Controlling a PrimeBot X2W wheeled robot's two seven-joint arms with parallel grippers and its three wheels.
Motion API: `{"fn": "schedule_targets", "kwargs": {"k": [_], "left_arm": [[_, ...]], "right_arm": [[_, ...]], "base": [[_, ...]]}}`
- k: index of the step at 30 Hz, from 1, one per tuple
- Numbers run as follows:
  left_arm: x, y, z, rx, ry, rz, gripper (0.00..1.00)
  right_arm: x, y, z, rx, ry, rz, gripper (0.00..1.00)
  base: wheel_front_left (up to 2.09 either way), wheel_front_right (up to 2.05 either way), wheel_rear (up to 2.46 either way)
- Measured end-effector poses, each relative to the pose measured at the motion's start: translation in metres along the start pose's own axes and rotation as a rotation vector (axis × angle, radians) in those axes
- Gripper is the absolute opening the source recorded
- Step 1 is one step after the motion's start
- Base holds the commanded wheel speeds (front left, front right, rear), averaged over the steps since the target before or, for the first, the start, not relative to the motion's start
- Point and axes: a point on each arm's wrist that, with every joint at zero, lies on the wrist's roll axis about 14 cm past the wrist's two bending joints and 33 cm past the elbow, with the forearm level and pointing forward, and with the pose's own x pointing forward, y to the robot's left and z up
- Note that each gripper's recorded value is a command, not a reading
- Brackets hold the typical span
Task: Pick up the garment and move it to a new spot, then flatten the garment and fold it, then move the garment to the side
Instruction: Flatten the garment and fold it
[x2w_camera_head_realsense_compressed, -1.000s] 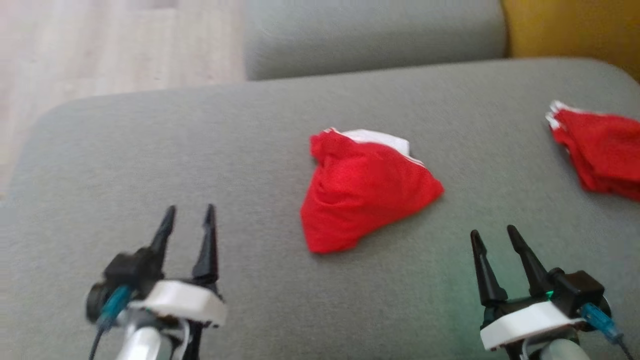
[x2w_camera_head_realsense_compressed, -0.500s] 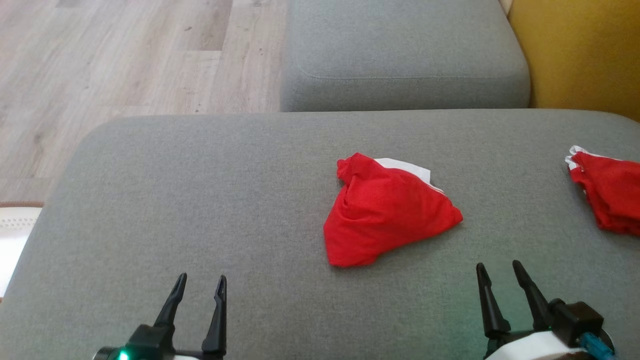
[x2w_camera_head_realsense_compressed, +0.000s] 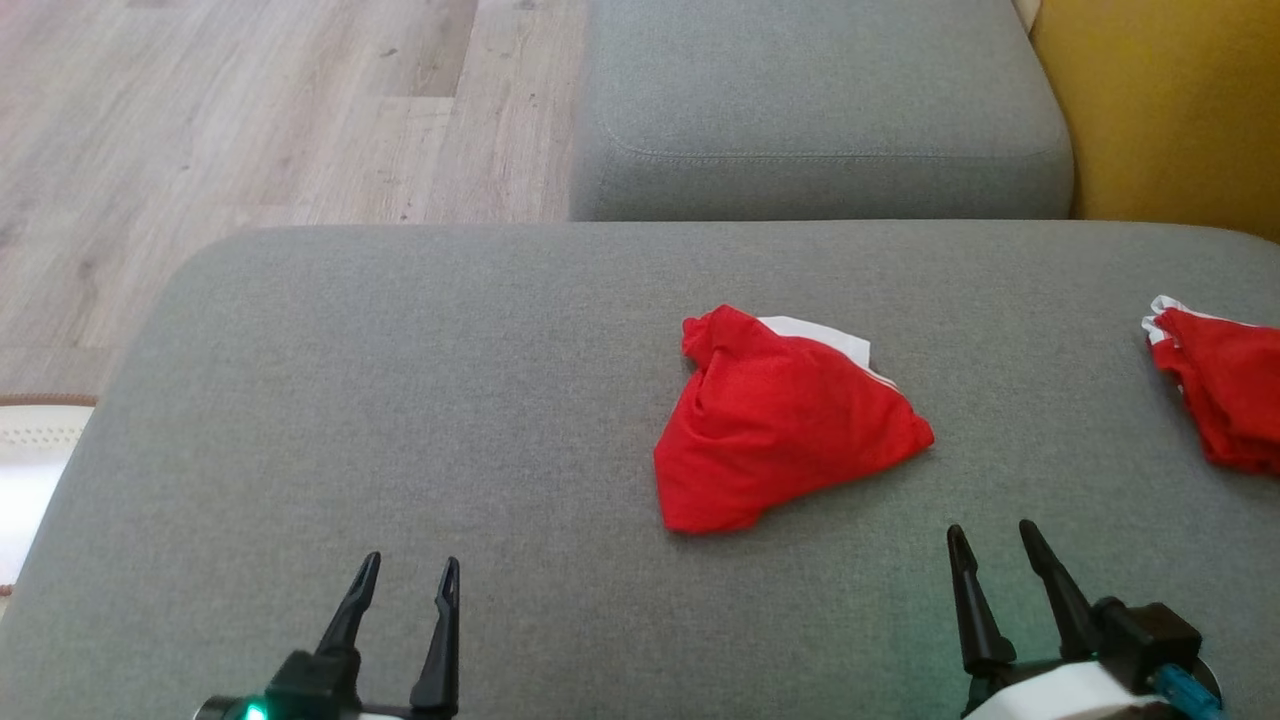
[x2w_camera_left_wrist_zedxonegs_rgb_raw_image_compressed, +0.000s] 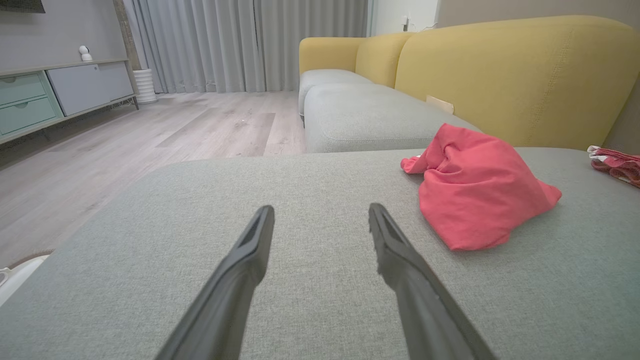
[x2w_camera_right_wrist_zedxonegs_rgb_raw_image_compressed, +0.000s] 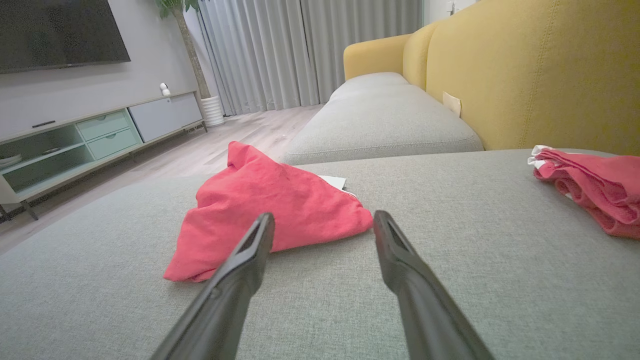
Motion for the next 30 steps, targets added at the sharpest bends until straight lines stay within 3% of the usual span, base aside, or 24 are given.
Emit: {"fn": "schedule_targets", "kwargs": {"k": [30], "left_arm": [[0.0041,-0.0074,-0.0034,0.01,0.01,-0.027,1.0]], "right_arm": [[-0.0042,-0.0055,-0.0024,0.011,0.003,-0.027,1.0]], "base": [[0.0,0.0,0.0]]}}
